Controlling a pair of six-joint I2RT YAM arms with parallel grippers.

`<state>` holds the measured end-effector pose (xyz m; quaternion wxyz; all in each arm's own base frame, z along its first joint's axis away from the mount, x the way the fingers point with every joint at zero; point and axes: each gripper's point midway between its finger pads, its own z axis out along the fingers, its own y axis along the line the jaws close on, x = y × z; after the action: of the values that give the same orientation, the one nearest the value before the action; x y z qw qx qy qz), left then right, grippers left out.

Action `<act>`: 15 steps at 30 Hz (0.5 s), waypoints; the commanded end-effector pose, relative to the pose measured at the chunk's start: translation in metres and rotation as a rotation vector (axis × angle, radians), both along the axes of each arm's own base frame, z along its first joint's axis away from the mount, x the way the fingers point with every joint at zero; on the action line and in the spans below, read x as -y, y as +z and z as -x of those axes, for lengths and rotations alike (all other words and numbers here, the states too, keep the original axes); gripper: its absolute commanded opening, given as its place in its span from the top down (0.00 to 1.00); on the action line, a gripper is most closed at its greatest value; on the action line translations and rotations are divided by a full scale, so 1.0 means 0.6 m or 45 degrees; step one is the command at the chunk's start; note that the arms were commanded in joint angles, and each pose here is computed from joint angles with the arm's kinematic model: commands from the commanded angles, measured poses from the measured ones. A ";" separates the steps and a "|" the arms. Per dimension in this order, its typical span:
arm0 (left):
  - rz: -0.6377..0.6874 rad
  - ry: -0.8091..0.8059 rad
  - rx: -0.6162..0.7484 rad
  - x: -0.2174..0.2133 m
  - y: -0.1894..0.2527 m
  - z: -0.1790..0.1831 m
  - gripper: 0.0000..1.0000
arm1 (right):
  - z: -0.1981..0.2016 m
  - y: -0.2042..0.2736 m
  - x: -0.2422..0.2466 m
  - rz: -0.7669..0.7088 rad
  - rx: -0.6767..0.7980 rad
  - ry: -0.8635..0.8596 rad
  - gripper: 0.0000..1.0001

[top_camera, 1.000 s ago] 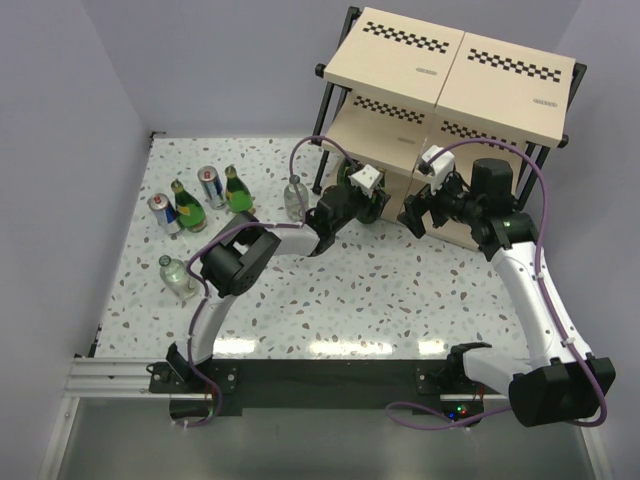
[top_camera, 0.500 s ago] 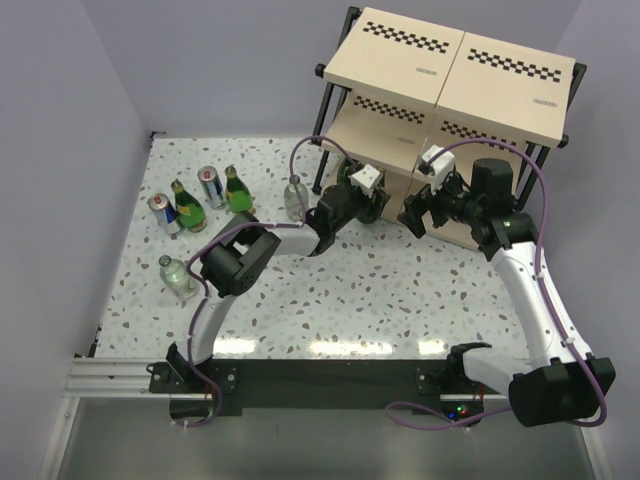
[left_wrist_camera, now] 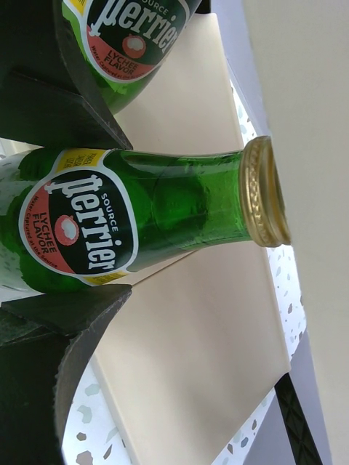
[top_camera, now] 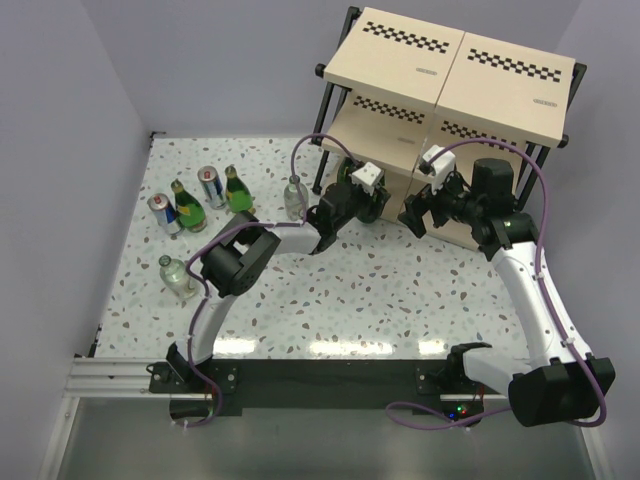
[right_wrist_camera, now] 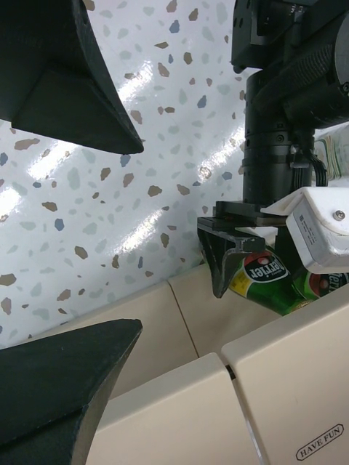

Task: Place and organize the beverage onto the shelf
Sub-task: Place the drink on the shelf.

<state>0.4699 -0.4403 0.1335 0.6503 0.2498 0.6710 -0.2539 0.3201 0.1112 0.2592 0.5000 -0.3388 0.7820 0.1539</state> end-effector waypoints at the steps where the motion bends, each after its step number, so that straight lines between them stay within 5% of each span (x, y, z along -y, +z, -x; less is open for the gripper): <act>1: 0.364 0.039 0.344 -0.003 0.234 -0.013 1.00 | -0.010 0.033 -0.006 -0.032 0.071 0.016 0.01; 15: 0.379 0.056 0.385 0.009 0.270 -0.032 1.00 | -0.011 0.032 -0.006 -0.032 0.069 0.016 0.01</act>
<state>0.4843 -0.4482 0.1544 0.6643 0.2356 0.6629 -0.2525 0.3201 0.1111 0.2592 0.5001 -0.3386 0.7820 0.1539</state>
